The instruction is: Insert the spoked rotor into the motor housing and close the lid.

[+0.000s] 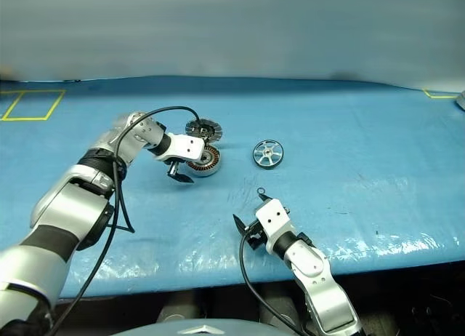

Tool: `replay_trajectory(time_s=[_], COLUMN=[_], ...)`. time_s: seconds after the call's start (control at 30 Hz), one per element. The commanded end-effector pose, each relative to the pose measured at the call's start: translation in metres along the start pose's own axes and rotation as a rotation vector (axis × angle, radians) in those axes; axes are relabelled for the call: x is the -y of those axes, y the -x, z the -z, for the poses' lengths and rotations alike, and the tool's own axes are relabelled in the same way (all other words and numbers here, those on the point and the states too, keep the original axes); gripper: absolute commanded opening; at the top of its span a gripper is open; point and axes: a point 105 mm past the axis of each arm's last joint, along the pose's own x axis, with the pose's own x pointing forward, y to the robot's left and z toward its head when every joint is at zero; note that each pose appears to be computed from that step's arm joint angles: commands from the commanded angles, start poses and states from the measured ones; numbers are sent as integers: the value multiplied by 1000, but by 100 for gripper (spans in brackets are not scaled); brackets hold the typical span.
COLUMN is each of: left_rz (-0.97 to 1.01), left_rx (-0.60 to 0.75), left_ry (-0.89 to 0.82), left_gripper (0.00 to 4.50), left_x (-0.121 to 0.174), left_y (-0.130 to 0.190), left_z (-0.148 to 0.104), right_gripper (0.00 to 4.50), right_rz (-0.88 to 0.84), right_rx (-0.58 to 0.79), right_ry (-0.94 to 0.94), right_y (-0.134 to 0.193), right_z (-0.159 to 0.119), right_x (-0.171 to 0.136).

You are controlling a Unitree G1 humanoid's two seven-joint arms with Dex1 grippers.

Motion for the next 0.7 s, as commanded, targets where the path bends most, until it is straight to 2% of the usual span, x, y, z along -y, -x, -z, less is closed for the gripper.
replay_trajectory(time_s=[0.03,0.3,0.53,0.63,0.7], left_rz=[-18,-47,-15,-6,15], left_rx=[17,-78,8,-1,-4], left_ry=[17,11,56,42,44], left_gripper=[450,450,450,450,415], left_x=[-4,-2,5,5,7], left_y=[2,-9,-20,-19,-20], left_z=[-2,11,-1,-1,-1], right_gripper=[446,446,446,446,450], right_rz=[15,18,34,34,36], right_rx=[35,24,10,4,3], right_ry=[18,4,2,5,4], right_y=[3,2,3,3,3], right_z=[-12,-9,-4,-2,-2], right_x=[3,3,7,8,8])
